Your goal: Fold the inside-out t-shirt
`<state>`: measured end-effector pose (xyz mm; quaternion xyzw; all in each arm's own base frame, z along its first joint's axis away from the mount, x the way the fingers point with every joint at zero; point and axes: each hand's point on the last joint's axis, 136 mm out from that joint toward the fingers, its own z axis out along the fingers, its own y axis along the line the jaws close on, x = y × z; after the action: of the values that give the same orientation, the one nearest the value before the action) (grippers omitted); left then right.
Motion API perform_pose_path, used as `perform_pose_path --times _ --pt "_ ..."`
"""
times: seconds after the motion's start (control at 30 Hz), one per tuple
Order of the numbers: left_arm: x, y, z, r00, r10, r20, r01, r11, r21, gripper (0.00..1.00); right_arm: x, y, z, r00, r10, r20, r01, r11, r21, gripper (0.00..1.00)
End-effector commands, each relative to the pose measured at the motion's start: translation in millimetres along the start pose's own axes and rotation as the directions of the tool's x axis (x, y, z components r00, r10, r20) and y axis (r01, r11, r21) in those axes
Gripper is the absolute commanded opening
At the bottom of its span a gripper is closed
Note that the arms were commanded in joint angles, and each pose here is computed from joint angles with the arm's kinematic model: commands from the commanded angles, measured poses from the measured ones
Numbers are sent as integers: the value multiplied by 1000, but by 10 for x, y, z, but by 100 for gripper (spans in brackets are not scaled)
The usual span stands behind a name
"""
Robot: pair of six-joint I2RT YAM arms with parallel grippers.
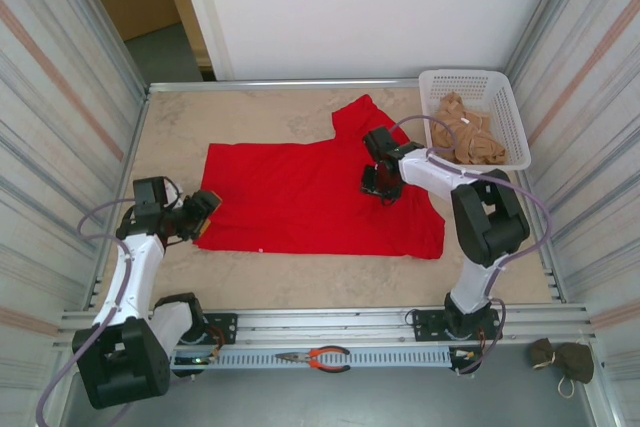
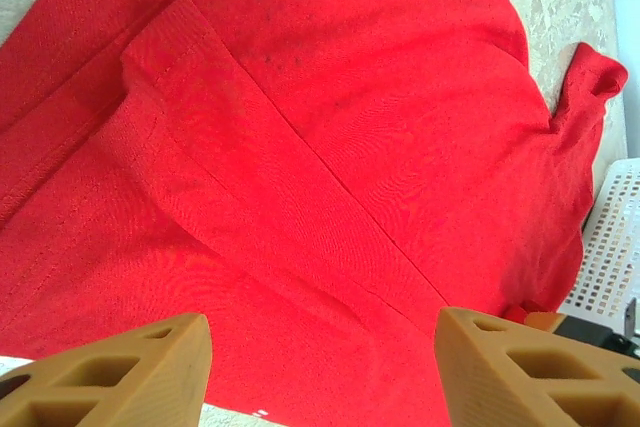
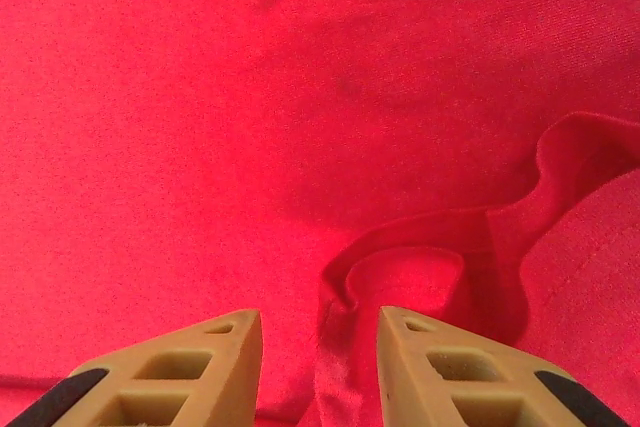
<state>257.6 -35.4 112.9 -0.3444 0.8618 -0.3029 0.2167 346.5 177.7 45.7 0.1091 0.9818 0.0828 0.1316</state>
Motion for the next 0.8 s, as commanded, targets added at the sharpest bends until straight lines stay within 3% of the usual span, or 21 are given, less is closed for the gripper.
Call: perform_pose_path --times 0.0,0.03,0.13,0.37,0.6,0.63,0.67,0.7,0.77 --pt "21 -82 -27 1000 4 -4 -4 999 35 61 11 -88 61 1000 -6 -19 8 998 65 34" --pt "16 -90 -27 1000 4 -3 -4 999 38 61 7 -88 82 1000 -5 -22 7 998 66 31" --pt "13 -99 -25 1000 3 -3 -3 999 42 61 -21 -32 71 1000 -10 -19 11 999 51 0" --pt "13 -81 9 1000 4 -9 -3 999 41 61 -114 293 -154 998 -52 38 53 998 -28 0" --pt "65 -12 44 1000 -1 -23 1 1000 30 61 -127 457 73 998 -66 17 67 995 -72 0" --pt "63 -12 46 1000 -1 -22 2 1000 31 61 -121 520 103 997 -82 10 83 991 -107 14" --pt "67 -10 50 1000 -1 -23 2 1000 31 61 -107 593 107 995 -104 6 103 984 -147 36" --pt "61 -15 47 1000 -1 -22 1 1000 31 61 -97 641 77 993 -118 8 117 978 -174 50" --pt "53 -14 48 1000 2 -24 -1 1000 26 61 -92 698 -88 991 -132 36 137 966 -219 61"
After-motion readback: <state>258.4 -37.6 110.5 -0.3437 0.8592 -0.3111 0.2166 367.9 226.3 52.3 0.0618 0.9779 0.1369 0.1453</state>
